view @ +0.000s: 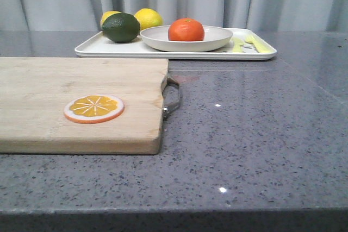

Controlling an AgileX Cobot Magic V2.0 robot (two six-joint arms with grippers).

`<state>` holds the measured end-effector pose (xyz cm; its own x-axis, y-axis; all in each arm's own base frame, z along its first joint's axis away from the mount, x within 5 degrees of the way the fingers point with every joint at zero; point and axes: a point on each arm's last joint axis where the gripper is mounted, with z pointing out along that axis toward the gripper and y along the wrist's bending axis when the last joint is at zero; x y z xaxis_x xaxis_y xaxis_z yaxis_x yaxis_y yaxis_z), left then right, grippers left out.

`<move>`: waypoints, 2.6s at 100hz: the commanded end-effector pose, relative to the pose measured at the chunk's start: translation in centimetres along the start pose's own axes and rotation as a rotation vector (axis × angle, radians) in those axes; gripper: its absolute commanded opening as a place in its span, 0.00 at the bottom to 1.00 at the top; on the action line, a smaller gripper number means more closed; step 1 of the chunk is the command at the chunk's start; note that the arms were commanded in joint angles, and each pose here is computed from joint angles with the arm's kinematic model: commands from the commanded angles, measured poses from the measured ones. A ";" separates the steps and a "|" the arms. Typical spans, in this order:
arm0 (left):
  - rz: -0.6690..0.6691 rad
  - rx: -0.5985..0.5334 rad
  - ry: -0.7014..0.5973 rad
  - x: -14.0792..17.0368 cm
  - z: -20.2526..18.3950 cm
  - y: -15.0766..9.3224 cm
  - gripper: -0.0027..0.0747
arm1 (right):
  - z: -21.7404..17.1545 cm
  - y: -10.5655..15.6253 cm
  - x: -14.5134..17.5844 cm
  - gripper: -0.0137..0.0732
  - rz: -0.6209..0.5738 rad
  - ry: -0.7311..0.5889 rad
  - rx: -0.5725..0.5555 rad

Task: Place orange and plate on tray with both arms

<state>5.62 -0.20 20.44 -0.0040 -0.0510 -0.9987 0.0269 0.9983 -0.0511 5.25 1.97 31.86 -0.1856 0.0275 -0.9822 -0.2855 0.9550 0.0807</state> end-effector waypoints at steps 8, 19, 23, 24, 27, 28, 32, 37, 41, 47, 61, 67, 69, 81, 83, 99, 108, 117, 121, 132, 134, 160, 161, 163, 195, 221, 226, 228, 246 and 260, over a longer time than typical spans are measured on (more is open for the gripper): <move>0.001 -0.006 -0.083 -0.4 -0.3 0.1 0.01 | -0.2 0.0 -1.4 0.09 -0.015 -0.092 0.011; 0.003 -0.004 -0.052 -0.1 -0.3 0.0 0.01 | -0.2 0.0 -1.4 0.09 -0.015 -0.092 0.011; 0.003 -0.002 -0.037 0.0 -0.2 0.0 0.01 | -0.2 0.0 -1.4 0.09 -0.015 -0.092 0.011; 0.003 -0.002 -0.034 0.0 -0.2 0.0 0.01 | -0.2 0.0 -1.4 0.09 -0.015 -0.092 0.011; 0.003 -0.001 -0.025 0.1 -0.2 0.0 0.01 | -0.2 0.0 -1.4 0.09 -0.015 -0.092 0.011; 0.003 -0.001 -0.022 0.1 -0.2 0.0 0.01 | -0.2 0.0 -1.4 0.09 -0.015 -0.092 0.011; 0.003 -0.001 -0.022 0.1 -0.2 0.0 0.01 | -0.2 0.0 -1.4 0.09 -0.015 -0.092 0.011; 0.003 -0.001 -0.020 0.2 -0.2 0.0 0.01 | -0.2 0.0 -1.4 0.09 -0.015 -0.092 0.011; 0.003 -0.001 -0.020 0.2 -0.2 0.0 0.01 | -0.2 0.0 -1.4 0.09 -0.015 -0.092 0.011; 0.003 -0.001 -0.020 0.2 -0.2 0.0 0.01 | -0.2 0.0 -1.4 0.09 -0.015 -0.092 0.011; 0.003 -0.001 -0.020 0.2 -0.2 0.0 0.01 | -0.2 0.0 -1.4 0.09 -0.015 -0.092 0.011; 0.003 -0.001 -0.020 0.2 -0.2 0.0 0.01 | -0.2 0.0 -1.4 0.09 -0.015 -0.092 0.011; 0.003 -0.001 -0.020 0.2 -0.2 0.0 0.01 | -0.2 0.0 -1.4 0.09 -0.015 -0.092 0.011; 0.003 -0.001 -0.020 0.2 -0.2 0.0 0.01 | -0.2 0.0 -1.4 0.09 -0.015 -0.092 0.011; 0.003 -0.001 -0.020 0.2 -0.2 0.0 0.01 | -0.2 0.0 -1.4 0.09 -0.015 -0.092 0.011; 0.003 -0.001 -0.020 0.2 -0.2 0.0 0.01 | -0.2 0.0 -1.4 0.09 -0.015 -0.092 0.011; 0.003 -0.001 -0.020 0.2 -0.2 0.0 0.01 | -0.2 0.0 -1.4 0.09 -0.015 -0.092 0.011; 0.003 -0.001 -0.020 0.2 -0.2 0.0 0.01 | -0.2 0.0 -1.4 0.09 -0.015 -0.092 0.011; 0.003 -0.001 -0.020 0.2 -0.2 0.0 0.01 | -0.2 0.0 -1.4 0.09 -0.015 -0.092 0.011; 0.003 -0.001 -0.020 0.2 -0.2 0.0 0.01 | -0.2 -0.1 -1.3 0.09 -0.021 -0.089 0.015; 0.003 -0.001 -0.020 0.2 -0.2 0.0 0.01 | -0.1 -0.1 -1.2 0.09 -0.030 -0.085 0.020; 0.003 -0.001 -0.020 0.2 -0.2 0.0 0.01 | 1.8 -1.3 1.2 0.09 -0.065 -0.305 0.106; 0.003 -0.001 -0.020 0.2 -0.2 0.0 0.01 | 1.9 -1.3 1.3 0.09 -0.064 -0.312 0.108; 0.003 -0.001 -0.020 0.2 -0.2 0.0 0.01 | 2.1 -1.4 1.7 0.09 -0.061 -0.324 0.114; 0.003 -0.001 -0.020 0.2 -0.2 0.0 0.01 | 1.7 -2.5 7.0 0.09 -0.071 -0.395 0.240; 0.003 -0.001 -0.020 0.2 -0.2 0.0 0.01 | 1.5 -2.8 9.6 0.09 -0.057 -0.356 0.278; 0.003 -0.001 -0.020 0.2 -0.2 0.0 0.01 | 1.4 -2.7 9.7 0.09 -0.057 -0.354 0.278; 0.003 -0.001 -0.020 0.2 -0.2 0.0 0.01 | 1.3 -2.7 9.7 0.09 -0.057 -0.355 0.278; 0.003 -0.001 -0.020 0.2 -0.2 0.0 0.01 | 1.3 -2.7 9.8 0.09 -0.056 -0.347 0.279; 0.003 -0.001 -0.020 0.2 -0.2 0.0 0.01 | 1.3 -2.7 9.8 0.09 -0.056 -0.346 0.279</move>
<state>5.59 -0.28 19.75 -0.0803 -0.0407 -0.9959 0.0331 0.9985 -0.0435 5.67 0.08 20.26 0.0534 0.0336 -0.9980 -0.0164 0.9993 0.0328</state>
